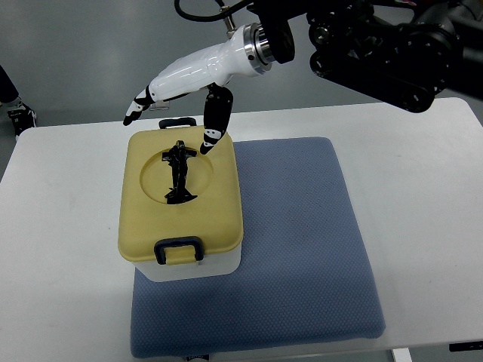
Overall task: Open white storage box with right hand
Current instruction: 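Reach the right hand over the box to the black lid handle, then close the right hand's fingers around the black handle on the lid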
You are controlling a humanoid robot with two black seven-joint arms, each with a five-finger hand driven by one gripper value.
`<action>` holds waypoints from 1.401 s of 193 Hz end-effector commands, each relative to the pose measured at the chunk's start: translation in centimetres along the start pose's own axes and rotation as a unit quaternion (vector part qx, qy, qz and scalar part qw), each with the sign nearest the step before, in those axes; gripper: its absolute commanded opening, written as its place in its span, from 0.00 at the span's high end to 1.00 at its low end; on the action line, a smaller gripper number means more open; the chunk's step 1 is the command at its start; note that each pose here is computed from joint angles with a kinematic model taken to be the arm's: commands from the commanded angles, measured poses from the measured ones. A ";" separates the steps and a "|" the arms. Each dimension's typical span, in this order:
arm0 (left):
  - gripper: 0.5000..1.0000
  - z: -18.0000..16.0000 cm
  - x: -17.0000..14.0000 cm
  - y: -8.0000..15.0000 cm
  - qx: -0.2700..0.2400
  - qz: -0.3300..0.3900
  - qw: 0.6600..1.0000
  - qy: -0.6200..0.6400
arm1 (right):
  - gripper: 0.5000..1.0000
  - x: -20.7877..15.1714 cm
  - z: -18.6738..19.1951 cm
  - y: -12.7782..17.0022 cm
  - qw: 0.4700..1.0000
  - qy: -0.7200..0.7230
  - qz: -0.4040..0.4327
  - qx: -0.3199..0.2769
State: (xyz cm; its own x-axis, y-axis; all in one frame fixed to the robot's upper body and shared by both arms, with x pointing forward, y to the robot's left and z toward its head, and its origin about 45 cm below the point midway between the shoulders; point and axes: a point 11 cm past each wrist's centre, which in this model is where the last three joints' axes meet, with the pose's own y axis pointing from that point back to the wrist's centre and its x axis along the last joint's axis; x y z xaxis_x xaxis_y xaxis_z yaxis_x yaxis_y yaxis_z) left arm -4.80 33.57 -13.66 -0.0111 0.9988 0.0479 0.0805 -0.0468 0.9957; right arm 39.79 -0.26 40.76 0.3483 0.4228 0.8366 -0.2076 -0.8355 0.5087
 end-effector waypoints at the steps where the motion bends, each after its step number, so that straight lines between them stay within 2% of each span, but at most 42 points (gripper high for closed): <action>1: 0.00 0.0 0.0 0.0 0.000 0.000 1.000 0.000 | 0.15 -0.3 -0.4 -0.9 0.999 0.042 -0.028 -0.014; 59: 0.00 0.0 0.0 0.0 0.000 0.000 1.000 0.000 | 0.15 -1.0 -1.8 -3.1 0.996 0.077 -0.055 -0.009; 103: 0.00 0.0 0.0 0.0 0.000 0.000 1.000 0.000 | 0.16 -2.1 -1.2 -4.4 0.992 0.101 -0.067 -0.024; 175: 0.00 0.0 0.0 0.0 0.000 0.000 1.000 0.000 | 0.18 -2.6 -0.5 -4.7 0.992 0.099 -0.068 -0.034; 236: 0.00 0.0 0.0 0.0 0.000 0.000 1.000 0.000 | 0.35 -2.9 -0.2 -4.7 0.992 0.094 -0.069 -0.038; 257: 0.00 0.0 0.0 0.0 0.000 0.000 1.000 0.000 | 0.43 -2.9 -0.2 -4.7 0.992 0.094 -0.069 -0.038; 270: 0.00 0.0 0.0 0.0 0.000 0.000 1.000 0.000 | 0.52 -2.9 -0.2 -4.7 0.992 0.094 -0.070 -0.037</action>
State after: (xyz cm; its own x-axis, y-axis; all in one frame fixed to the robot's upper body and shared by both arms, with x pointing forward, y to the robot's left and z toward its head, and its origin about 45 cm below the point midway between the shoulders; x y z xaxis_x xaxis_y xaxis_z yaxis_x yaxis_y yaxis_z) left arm -4.80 33.58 -13.65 -0.0111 0.9988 0.0480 0.0805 -0.0469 0.9956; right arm 39.56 2.56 36.03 0.2014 0.5956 0.7776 -0.2401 -0.7396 0.6287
